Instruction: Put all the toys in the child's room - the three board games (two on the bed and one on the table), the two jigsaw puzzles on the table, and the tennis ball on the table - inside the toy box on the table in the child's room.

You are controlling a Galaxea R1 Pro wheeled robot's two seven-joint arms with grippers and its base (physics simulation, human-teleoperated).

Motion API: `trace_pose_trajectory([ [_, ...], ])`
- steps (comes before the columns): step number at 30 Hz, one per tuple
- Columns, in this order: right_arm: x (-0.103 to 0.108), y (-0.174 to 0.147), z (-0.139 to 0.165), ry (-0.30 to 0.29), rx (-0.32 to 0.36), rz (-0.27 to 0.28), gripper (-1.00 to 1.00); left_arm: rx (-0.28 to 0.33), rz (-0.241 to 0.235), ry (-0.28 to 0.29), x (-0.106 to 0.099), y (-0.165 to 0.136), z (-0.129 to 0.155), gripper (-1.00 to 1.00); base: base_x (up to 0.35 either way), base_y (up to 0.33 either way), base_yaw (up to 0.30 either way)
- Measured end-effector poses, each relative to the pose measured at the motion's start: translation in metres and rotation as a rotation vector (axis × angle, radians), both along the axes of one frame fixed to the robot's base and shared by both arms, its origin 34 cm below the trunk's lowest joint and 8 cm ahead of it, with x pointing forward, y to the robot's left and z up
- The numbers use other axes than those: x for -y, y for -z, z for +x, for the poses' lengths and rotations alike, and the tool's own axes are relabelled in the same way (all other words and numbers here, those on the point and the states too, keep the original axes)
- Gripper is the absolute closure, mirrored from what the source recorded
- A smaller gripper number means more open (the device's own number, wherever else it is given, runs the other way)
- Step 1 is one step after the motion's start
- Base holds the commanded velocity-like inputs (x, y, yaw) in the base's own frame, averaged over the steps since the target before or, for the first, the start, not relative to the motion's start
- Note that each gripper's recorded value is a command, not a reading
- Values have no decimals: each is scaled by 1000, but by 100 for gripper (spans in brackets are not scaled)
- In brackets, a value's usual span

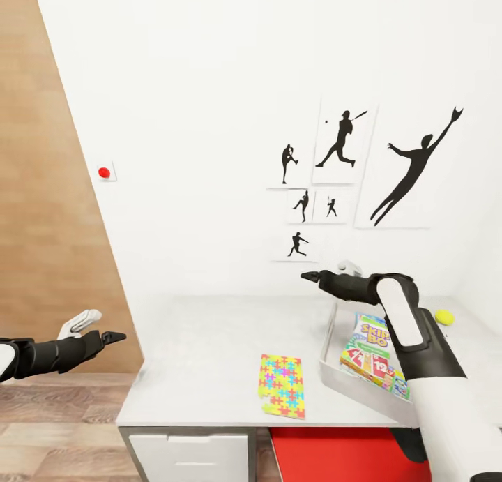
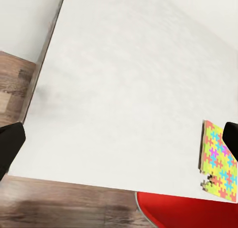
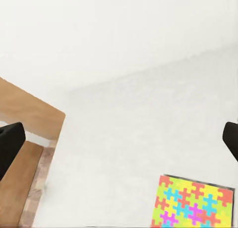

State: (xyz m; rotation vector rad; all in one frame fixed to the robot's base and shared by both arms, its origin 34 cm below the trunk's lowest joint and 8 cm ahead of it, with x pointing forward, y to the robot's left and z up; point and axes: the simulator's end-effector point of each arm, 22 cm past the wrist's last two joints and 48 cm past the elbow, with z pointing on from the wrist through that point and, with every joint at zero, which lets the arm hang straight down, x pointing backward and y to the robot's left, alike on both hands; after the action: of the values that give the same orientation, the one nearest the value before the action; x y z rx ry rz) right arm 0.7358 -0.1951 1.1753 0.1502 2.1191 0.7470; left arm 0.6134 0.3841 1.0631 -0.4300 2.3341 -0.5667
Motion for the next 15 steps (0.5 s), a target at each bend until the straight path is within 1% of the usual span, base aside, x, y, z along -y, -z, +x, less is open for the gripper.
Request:
trace_pose_trajectory([
  [2, -2, 20, 5, 11, -62, -5, -100, 1, 0, -3, -1, -1, 0, -100, 0, 262, 0],
  [4, -3, 29, 6, 16, -89, -8, -100, 2, 0, -4, -2, -1, 0, -100, 0, 276, 0],
  [11, 0, 46, 7, 34, -140, -24, -100, 5, -6, 0, -1, -2, 0, -100, 5, 289, 0],
  [15, 7, 65, 6, 56, -189, -42, -100, 7, -8, 0, -1, -2, 1, -100, 26, 280, 0],
])
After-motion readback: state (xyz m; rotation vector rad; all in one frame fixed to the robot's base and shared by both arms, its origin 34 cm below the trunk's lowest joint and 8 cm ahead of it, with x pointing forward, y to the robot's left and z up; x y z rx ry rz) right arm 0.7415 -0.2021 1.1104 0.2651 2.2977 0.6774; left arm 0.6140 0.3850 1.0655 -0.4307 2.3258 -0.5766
